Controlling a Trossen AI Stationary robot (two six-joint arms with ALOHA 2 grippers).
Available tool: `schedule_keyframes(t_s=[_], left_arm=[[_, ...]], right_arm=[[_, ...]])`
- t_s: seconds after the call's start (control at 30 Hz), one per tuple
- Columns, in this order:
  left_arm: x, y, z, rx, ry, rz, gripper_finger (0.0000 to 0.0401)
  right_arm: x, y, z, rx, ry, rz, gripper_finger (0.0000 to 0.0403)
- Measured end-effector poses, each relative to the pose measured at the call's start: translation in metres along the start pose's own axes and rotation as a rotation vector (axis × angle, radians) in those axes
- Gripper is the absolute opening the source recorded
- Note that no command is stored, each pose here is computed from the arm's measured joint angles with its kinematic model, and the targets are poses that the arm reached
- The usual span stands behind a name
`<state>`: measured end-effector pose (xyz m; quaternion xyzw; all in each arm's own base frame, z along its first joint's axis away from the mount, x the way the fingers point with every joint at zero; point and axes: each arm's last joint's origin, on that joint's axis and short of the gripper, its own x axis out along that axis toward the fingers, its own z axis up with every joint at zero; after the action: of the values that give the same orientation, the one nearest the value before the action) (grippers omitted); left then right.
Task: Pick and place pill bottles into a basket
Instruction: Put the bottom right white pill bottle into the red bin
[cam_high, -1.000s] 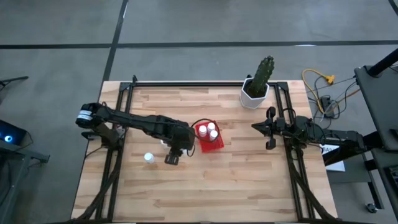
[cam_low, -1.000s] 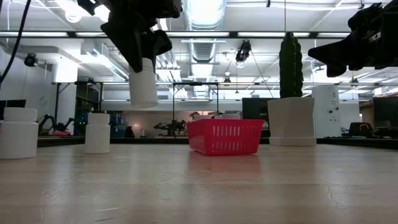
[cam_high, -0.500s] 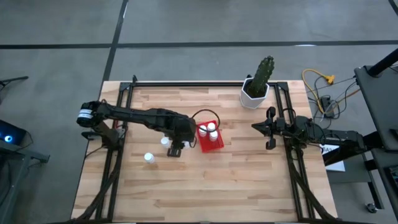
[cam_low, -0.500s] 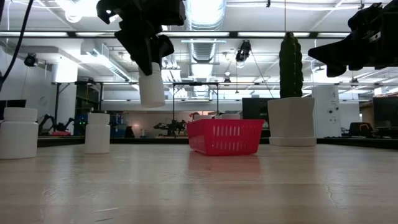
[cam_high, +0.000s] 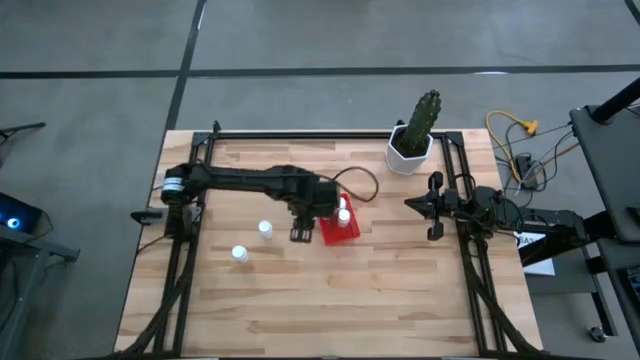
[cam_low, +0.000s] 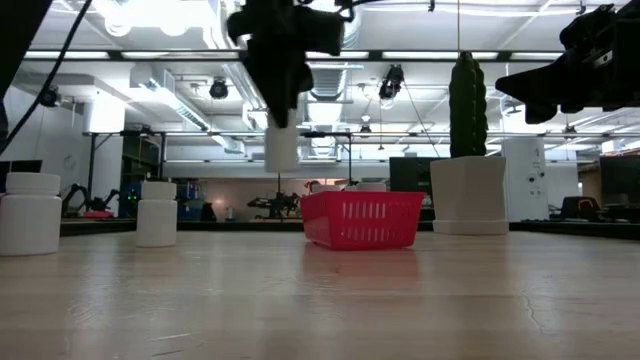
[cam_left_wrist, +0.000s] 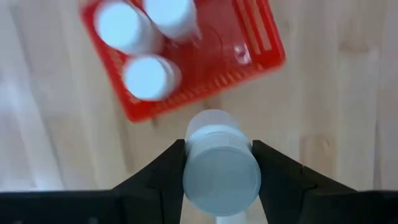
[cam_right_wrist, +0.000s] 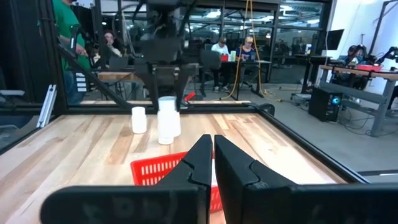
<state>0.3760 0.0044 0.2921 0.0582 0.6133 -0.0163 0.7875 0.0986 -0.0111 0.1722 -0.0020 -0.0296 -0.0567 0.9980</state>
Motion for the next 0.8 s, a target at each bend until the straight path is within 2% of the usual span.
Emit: schedule_keyframes(t_s=[0.17, 0.4, 0.8], left_arm=[[-0.019, -0.001, 0.015, 0.051, -0.061, 0.006, 0.0150], [0.004, -0.004, 0.032, 0.087, 0.022, -0.010, 0.0143], [0.012, -0.008, 0.056, 0.136, -0.012, -0.007, 0.0148]], right_arm=[[0.000, 0.000, 0.000, 0.000, 0.000, 0.000, 0.0008], [0.000, 0.000, 0.000, 0.000, 0.000, 0.000, 0.0008], [0.000, 0.000, 0.000, 0.000, 0.000, 0.000, 0.0008]])
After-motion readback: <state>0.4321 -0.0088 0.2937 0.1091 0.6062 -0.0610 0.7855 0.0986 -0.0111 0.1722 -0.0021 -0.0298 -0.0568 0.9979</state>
